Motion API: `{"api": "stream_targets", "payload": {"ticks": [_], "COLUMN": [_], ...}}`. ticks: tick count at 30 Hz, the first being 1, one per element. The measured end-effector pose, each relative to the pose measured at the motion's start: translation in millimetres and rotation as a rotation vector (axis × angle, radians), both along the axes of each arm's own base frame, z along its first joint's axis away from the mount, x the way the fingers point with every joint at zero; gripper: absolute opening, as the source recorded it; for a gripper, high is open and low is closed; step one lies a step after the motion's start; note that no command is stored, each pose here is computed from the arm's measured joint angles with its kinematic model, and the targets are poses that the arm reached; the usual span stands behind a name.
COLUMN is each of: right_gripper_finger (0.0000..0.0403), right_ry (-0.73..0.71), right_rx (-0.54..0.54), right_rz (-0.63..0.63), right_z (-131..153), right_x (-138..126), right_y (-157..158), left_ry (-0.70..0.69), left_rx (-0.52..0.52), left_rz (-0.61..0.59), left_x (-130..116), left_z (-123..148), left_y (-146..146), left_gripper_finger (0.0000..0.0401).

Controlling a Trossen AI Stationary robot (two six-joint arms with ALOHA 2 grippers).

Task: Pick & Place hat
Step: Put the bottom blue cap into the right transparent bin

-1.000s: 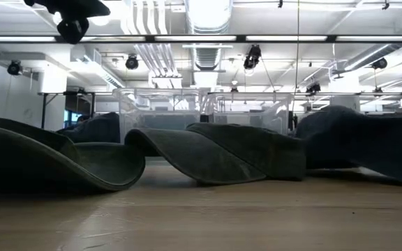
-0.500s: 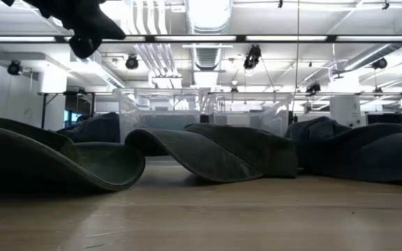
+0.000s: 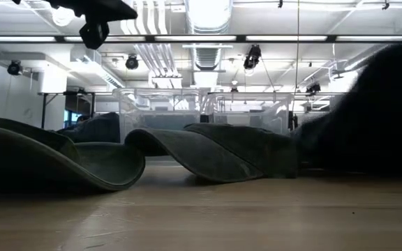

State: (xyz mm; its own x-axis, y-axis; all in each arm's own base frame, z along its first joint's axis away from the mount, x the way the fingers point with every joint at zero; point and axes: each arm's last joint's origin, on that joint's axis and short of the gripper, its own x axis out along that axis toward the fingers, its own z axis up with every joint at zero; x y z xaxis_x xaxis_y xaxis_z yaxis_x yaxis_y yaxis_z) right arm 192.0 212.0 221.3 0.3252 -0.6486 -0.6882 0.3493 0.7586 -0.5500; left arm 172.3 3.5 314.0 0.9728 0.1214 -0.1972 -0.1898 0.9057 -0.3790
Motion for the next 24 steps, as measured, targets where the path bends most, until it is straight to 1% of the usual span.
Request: {"api": "stream_targets", "payload": {"ticks": [4, 6, 8, 11, 13, 16, 19, 21, 24], "right_gripper_finger": [0.0015, 0.0015, 0.0015, 0.0014, 0.0014, 0.0014, 0.0014, 0.0014, 0.0014], "right_ry": [-0.178, -0.294, -0.430, -0.644, -0.785, -1.012, -1.197, -1.280, -1.326], "right_rx": [0.214, 0.328, 0.416, 0.526, 0.590, 0.632, 0.606, 0.585, 0.604], "right_rz": [-0.076, -0.127, -0.162, -0.212, -0.239, -0.252, -0.255, -0.280, -0.317], "right_z": [60.1, 90.1, 116.6, 146.8, 161.5, 178.1, 190.0, 195.2, 199.6], "right_x": [-15.0, -25.6, -39.2, -63.8, -80.0, -98.7, -110.5, -114.0, -115.6], "right_y": [-29.2, -49.6, -70.9, -102.5, -122.2, -146.6, -163.2, -170.6, -176.6], "left_ry": [-0.039, -0.046, -0.053, -0.061, -0.074, -0.059, -0.037, -0.039, -0.059], "left_rx": [-0.023, -0.044, -0.072, -0.097, -0.105, -0.094, -0.089, -0.099, -0.076], "left_rz": [0.004, 0.008, 0.013, 0.014, 0.002, -0.019, -0.022, -0.021, -0.007], "left_x": [0.7, 0.8, 0.8, 1.1, 3.6, 9.1, 17.3, 26.0, 42.2], "left_z": [3.5, 3.9, 4.2, 4.6, 5.3, 2.5, -2.1, -5.1, -9.7], "left_y": [0.0, 0.0, 0.0, -0.1, -0.5, -1.1, -1.3, -1.4, -0.8], "left_gripper_finger": [0.0000, 0.0000, 0.0000, 0.0000, 0.0000, 0.0000, 0.0000, 0.0000, 0.0000]}}
